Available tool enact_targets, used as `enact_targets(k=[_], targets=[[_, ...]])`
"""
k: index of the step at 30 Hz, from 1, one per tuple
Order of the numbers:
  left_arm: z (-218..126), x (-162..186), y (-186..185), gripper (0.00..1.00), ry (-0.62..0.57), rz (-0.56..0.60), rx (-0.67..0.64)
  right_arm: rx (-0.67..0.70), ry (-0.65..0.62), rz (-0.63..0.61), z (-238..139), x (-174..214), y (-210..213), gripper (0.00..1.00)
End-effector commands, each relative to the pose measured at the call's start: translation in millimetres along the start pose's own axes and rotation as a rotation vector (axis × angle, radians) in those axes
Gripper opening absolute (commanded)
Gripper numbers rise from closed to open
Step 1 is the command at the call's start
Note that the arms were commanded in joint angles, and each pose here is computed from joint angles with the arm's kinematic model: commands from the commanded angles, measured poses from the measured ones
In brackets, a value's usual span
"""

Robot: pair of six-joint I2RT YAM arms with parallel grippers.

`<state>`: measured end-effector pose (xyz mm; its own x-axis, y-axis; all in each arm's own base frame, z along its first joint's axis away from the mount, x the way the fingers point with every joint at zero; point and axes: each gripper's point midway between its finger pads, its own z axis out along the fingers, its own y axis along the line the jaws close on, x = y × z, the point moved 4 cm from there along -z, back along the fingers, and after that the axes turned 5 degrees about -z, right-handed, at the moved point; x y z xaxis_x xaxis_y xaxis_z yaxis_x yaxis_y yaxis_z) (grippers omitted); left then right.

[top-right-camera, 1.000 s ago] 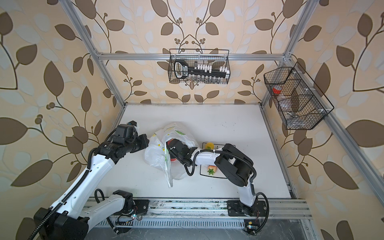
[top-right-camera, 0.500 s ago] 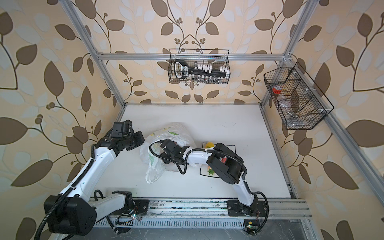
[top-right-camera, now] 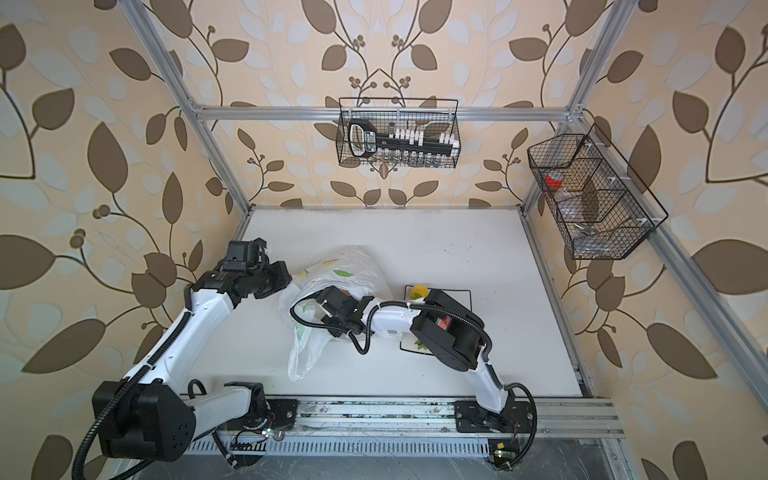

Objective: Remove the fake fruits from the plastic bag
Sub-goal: 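Move the right gripper down and close it on the red peach, then lift the red peach out of the bag with the right gripper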

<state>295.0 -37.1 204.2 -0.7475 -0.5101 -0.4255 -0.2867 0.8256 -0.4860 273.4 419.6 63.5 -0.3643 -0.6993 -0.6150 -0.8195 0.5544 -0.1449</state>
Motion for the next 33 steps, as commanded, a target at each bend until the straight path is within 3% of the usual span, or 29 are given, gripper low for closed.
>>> enact_targets(k=[1,17,25,33], targets=[[-13,-15,-13,0.0,-0.045,0.043,0.056,-0.002,0.102,-0.023,5,30,5,0.69],[-25,-16,-17,0.0,-0.08,0.068,0.07,-0.077,0.106,0.014,-20,42,13,0.7],[-29,-15,-18,0.0,-0.089,0.072,0.074,-0.067,0.083,0.031,-15,34,12,0.48],[-24,-10,-11,0.0,-0.079,0.036,0.058,-0.037,-0.041,0.049,-48,14,5,0.34]])
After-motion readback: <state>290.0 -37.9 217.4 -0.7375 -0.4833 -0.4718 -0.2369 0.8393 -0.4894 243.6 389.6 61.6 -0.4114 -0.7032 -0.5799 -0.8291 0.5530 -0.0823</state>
